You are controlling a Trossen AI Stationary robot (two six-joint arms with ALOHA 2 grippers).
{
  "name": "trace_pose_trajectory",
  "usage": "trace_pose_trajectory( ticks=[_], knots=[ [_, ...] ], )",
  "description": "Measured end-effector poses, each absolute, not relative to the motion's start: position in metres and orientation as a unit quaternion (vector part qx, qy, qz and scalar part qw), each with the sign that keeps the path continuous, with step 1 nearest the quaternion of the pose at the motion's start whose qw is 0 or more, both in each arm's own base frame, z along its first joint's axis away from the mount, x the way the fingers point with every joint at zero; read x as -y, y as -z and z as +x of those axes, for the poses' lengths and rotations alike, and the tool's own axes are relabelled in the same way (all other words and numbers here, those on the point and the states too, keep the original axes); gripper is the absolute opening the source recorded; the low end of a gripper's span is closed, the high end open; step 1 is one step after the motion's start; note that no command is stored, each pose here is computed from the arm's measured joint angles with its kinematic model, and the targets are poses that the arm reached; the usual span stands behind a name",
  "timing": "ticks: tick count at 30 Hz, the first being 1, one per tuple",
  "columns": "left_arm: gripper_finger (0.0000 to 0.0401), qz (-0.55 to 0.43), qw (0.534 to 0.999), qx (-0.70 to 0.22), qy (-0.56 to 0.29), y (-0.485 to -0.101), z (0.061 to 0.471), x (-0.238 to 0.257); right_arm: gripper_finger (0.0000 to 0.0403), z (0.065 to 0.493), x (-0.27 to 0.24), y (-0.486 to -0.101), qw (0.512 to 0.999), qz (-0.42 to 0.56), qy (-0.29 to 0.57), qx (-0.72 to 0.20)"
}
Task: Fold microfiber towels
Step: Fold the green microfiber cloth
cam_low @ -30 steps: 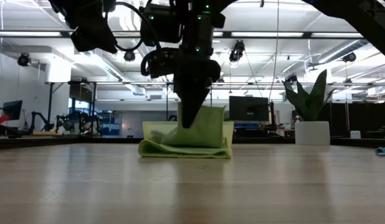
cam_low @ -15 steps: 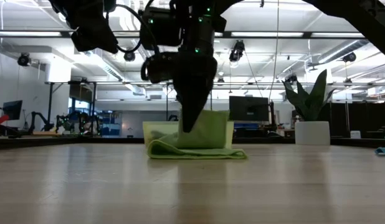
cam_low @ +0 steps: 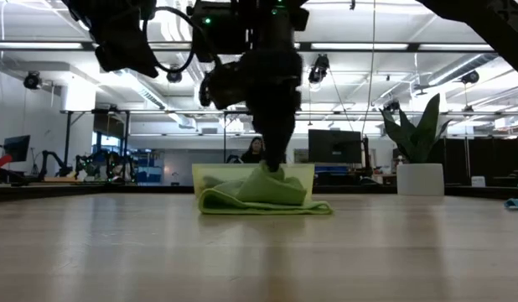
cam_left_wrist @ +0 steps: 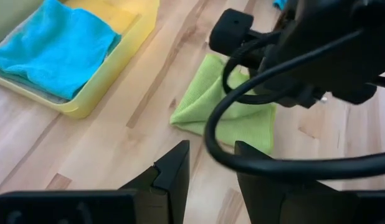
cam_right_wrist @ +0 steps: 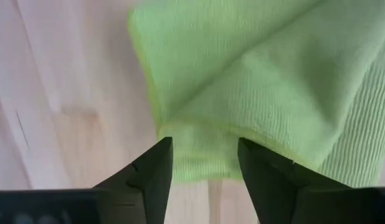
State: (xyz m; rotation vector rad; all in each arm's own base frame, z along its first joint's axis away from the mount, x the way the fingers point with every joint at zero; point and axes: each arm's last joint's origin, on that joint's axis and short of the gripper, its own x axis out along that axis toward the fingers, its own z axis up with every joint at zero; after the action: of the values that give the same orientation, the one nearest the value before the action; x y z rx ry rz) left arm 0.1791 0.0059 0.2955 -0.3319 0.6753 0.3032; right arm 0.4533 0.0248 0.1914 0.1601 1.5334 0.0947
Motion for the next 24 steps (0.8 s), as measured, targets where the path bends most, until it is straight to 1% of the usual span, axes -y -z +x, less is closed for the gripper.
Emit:
trace_pose_trajectory(
  ticks=[4,9,12,16,20,24],
  knots=[
    [0.0111,-0.158,0.92,-0.326,-0.151,-0.296,0.179,-0.006,0.0169,0.448,-0.031,-0.195,0.708,0.045,-0.068,-0.702],
    [0.0111,-0.145,0.921,-0.324,-0.158,-0.296,0.179,-0.007,0.0178,0.446,-0.032,-0.203,0.713,0.059,-0.049,-0.697],
    [0.0111,-0.145,0.922,-0.323,-0.158,-0.296,0.179,-0.007,0.0185,0.444,-0.028,-0.213,0.722,0.045,-0.005,-0.691],
    [0.0111,-0.145,0.922,-0.322,-0.16,-0.296,0.18,-0.007,0.0187,0.436,-0.02,-0.239,0.747,0.018,0.061,-0.662],
    [0.0111,-0.147,0.925,-0.311,-0.16,-0.297,0.182,-0.007,0.0186,0.429,-0.007,-0.262,0.766,0.046,0.123,-0.629],
    [0.0111,-0.15,0.934,-0.287,-0.149,-0.298,0.194,-0.007,0.0175,0.418,0.005,-0.29,0.786,0.091,0.156,-0.592]
  ],
)
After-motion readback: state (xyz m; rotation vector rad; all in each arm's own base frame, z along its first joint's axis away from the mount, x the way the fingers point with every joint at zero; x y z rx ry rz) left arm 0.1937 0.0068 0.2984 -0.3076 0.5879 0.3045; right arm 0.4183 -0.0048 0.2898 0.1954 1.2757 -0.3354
